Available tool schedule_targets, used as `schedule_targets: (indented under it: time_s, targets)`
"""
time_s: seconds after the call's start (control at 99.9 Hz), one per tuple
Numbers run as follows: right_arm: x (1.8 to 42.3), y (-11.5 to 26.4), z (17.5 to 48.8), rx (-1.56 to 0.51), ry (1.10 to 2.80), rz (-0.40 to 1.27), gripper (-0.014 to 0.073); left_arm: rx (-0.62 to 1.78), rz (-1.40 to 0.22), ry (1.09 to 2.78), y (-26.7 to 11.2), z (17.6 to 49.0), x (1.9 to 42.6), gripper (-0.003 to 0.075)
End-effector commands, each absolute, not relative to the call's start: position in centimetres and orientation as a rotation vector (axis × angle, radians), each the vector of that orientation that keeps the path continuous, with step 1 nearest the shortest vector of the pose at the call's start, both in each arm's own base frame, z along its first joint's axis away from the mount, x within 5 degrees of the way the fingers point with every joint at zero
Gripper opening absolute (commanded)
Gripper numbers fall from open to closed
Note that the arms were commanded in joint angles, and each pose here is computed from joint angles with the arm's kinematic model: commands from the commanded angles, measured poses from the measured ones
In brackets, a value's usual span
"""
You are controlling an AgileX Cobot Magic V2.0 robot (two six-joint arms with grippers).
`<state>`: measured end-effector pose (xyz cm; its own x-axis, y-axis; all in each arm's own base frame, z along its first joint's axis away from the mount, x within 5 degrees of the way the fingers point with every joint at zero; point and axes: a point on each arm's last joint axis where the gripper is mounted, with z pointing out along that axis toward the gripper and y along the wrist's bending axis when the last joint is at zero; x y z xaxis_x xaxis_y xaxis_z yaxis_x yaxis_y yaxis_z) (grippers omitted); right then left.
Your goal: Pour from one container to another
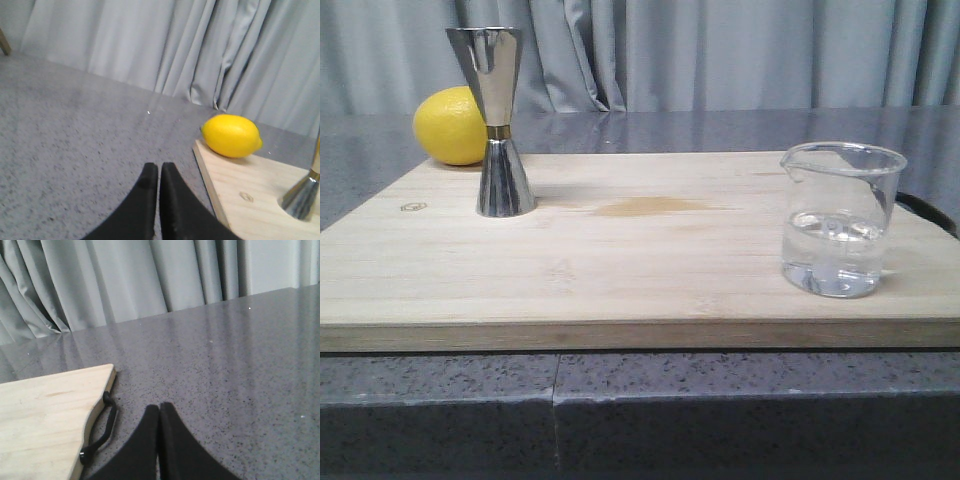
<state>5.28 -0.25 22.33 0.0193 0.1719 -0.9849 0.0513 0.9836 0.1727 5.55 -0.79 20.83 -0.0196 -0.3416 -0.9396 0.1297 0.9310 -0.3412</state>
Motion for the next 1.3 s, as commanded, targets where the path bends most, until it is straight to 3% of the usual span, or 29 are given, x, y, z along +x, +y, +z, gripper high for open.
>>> schedule_targets:
  time_s: [0.0,0.22,0.371,0.701,0.771,0.861,0.941,1.021,1.041,1.172,1.292]
  targets:
    - [5.3,-0.3,25.3,0.159,1.492,0.078,-0.0073,-0.167,-0.451,1.496,-1.0,22.9,5.3,-0.0019]
    - [6.8,-0.4,30.5,0.115,1.563,0.022,-0.0073,0.057,-0.465,1.58,-2.2,26.3,6.2,-0.0019]
    - [8.3,-0.5,33.2,0.054,1.701,-0.036,-0.0073,0.309,-0.448,1.687,-4.2,29.3,8.0,-0.0019]
    - [9.9,-0.6,33.7,0.026,1.776,-0.058,-0.0071,0.536,-0.35,1.775,-8.0,33.1,13.7,-0.0001]
    - [9.9,-0.6,33.7,0.025,1.774,-0.059,-0.0044,0.549,-0.339,1.79,-8.5,33.2,14.5,0.0063]
    - [9.9,-0.6,33.7,0.025,1.772,-0.059,0.0066,0.553,-0.336,1.808,-8.9,33.1,15.2,0.0223]
    - [9.9,-0.6,33.7,0.025,1.77,-0.059,0.0239,0.558,-0.332,1.827,-9.2,32.7,15.8,0.0421]
    - [9.9,-0.5,33.8,0.035,1.756,-0.042,0.0405,0.557,-0.33,1.831,-9.4,32.4,16.3,0.0567]
    - [10.0,-0.4,33.6,0.047,1.753,-0.022,0.0493,0.551,-0.329,1.828,-9.7,32.2,16.7,0.062]
    - [10.2,-0.5,32.8,0.05,1.755,-0.021,0.0498,0.427,-0.433,1.852,-10.2,31.8,17.6,0.0621]
    - [10.4,-0.5,31.3,0.054,1.761,-0.023,0.0498,0.411,-0.424,1.842,-10.5,31.3,18.4,0.062]
